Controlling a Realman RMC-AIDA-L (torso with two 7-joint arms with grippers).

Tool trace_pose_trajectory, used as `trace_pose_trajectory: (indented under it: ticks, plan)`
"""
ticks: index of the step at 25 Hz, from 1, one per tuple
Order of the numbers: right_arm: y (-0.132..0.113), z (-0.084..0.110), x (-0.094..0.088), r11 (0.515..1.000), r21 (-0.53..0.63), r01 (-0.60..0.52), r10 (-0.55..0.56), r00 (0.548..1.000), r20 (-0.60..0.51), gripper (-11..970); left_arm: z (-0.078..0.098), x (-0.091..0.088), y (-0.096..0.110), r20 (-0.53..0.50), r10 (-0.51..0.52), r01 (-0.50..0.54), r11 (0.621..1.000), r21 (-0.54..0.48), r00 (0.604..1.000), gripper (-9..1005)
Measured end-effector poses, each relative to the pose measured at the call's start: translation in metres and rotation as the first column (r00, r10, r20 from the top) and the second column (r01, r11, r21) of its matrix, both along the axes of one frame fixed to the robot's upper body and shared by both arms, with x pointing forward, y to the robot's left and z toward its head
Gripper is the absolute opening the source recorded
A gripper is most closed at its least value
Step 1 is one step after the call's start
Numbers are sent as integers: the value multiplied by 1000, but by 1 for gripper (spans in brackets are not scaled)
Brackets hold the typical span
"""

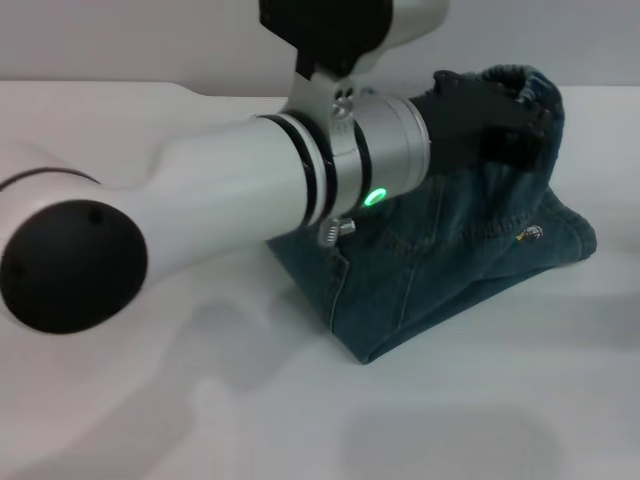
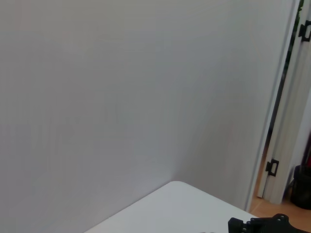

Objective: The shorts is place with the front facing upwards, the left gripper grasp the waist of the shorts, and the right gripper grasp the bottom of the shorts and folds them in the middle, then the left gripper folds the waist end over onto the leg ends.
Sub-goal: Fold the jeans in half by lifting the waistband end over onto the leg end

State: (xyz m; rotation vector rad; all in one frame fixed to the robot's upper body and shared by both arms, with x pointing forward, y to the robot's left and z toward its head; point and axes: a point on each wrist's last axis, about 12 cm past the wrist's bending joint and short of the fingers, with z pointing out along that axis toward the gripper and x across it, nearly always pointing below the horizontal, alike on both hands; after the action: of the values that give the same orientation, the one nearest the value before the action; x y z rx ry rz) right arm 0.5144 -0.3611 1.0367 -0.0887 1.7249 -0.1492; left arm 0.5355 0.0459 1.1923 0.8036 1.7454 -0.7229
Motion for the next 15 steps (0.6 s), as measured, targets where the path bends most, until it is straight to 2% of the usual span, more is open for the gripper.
trace_pose_trajectory:
  ticks: [4, 12, 15]
  plan:
    - [-5, 0, -3, 1000, -1, 18, -18, 1000, -1, -1, -6, 0, -8, 13, 1, -1, 999, -32, 1000, 91]
    - [-17, 1, -11, 999, -20, 47, -47, 999, 10, -2, -39, -7, -27, 114, 9, 1, 996, -89, 993, 93]
    - [-18, 0, -12, 998, -21, 51, -51, 999, 9, -2, -43, -6, -32, 119, 0, 12, 994, -105, 993, 94]
